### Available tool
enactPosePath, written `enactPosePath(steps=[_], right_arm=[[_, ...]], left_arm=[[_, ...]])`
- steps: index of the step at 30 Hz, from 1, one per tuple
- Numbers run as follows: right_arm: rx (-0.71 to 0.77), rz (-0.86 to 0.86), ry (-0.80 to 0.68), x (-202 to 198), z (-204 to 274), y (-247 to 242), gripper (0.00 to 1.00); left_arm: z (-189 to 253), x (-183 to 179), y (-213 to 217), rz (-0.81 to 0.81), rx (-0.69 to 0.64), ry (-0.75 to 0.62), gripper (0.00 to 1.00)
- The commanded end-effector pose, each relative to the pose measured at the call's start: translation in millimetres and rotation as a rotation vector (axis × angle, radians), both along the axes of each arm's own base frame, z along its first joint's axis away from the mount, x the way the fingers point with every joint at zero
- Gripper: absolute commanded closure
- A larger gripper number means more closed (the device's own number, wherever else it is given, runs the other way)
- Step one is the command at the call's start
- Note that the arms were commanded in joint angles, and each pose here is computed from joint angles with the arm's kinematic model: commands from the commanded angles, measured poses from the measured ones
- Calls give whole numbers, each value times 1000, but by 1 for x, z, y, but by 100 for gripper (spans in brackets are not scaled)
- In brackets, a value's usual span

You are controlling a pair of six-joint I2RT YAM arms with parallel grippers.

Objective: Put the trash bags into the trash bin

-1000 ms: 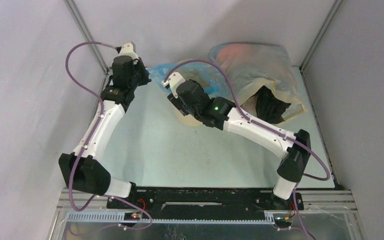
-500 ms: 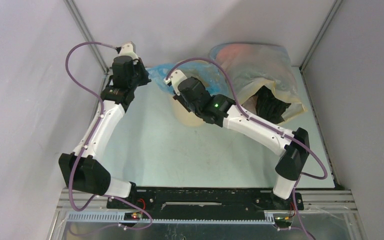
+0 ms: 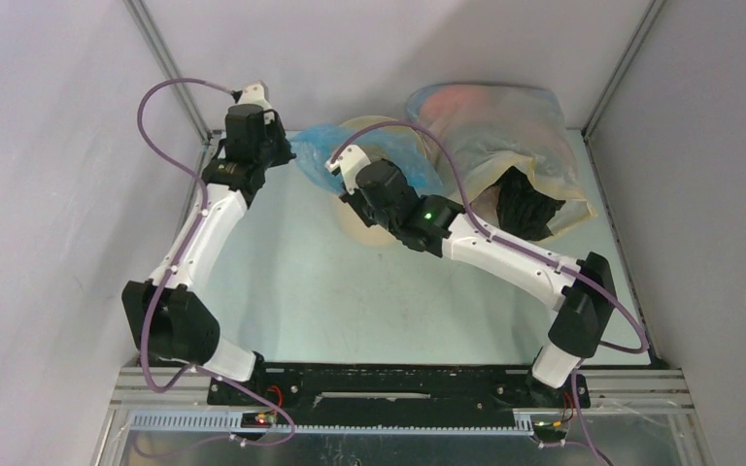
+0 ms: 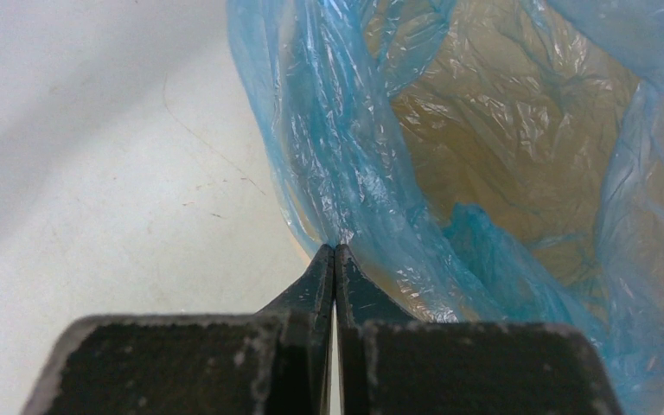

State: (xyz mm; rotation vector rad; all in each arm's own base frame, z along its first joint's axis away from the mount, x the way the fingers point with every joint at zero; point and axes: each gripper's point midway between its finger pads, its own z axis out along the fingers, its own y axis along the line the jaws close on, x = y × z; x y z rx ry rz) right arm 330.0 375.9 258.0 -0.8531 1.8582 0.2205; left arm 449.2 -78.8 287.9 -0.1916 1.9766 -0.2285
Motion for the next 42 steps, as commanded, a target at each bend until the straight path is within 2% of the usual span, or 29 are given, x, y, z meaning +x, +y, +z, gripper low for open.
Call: enactPosePath(steps=[1,6,13,16,23,33,37,40,42], right_arm=[[-4,3,85,-7,-27,-8,100],[30,-9,70,-6,-23,-15,100],[88,-31,-25,7,33,-21,100],[95,-10,-31,1,42,-18,100],[53,11,22,-21,17,-12,100],[41,-24,109,-19,-26,-15,99],[88,-32,161,-12,-28,-20,83],[144,-21,162,-15,-14,-23,70],[176,-6,160,-20,-2,-26,65]], left_arm=[[5,9,5,12,8,-1,100],[2,12,1,-12,-1,23,100],[4,12,-1,-19,-5,20,100],[4,12,0,-20,-6,18,100],[5,11,-1,-28,-5,17,100],[-1,12,2,-15,7,32,100],[-9,16,0,-27,17,50,100],[-18,19,1,-20,25,74,100],[-23,21,1,-21,28,90,100]])
